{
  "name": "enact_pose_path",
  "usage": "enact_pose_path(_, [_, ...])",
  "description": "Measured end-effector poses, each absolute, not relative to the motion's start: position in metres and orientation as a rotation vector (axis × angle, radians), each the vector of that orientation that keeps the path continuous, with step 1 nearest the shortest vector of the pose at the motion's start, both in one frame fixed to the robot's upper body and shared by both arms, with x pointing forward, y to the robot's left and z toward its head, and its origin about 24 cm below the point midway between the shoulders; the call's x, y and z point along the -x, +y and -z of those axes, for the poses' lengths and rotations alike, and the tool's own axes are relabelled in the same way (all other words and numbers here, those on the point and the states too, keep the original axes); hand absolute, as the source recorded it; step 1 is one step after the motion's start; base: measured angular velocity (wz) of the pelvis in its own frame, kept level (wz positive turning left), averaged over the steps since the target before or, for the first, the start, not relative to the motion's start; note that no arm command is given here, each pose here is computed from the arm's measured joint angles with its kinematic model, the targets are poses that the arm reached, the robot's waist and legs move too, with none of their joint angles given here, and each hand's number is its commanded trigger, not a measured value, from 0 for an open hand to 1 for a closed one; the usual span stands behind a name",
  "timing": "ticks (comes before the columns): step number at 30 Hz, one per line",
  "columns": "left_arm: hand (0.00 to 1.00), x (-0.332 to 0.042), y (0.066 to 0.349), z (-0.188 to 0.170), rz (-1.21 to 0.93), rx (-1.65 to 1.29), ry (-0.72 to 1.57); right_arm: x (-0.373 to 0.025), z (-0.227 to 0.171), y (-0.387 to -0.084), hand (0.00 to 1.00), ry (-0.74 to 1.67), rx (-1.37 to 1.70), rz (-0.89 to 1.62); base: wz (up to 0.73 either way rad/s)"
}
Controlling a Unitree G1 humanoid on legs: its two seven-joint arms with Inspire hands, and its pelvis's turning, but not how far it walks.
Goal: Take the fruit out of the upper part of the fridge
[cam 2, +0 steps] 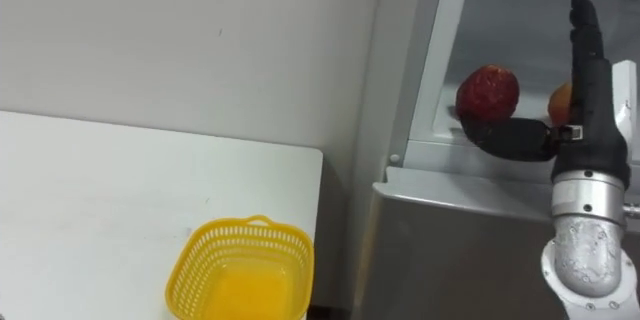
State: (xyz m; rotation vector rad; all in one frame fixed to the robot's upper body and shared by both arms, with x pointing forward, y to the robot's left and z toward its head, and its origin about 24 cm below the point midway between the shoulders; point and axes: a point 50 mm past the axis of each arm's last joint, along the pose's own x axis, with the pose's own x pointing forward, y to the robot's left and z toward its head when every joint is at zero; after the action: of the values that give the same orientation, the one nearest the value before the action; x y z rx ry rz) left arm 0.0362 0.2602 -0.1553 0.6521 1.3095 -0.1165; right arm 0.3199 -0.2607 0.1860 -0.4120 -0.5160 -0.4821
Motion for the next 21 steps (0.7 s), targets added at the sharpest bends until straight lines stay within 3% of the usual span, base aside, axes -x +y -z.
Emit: enact_pose_path(21, [0.00, -0.034, 0.261, 0.155, 0.146, -0.631, 1.326, -0.341, -0.187, -0.265, 0.00, -0.426, 0.496, 0.387, 0.01])
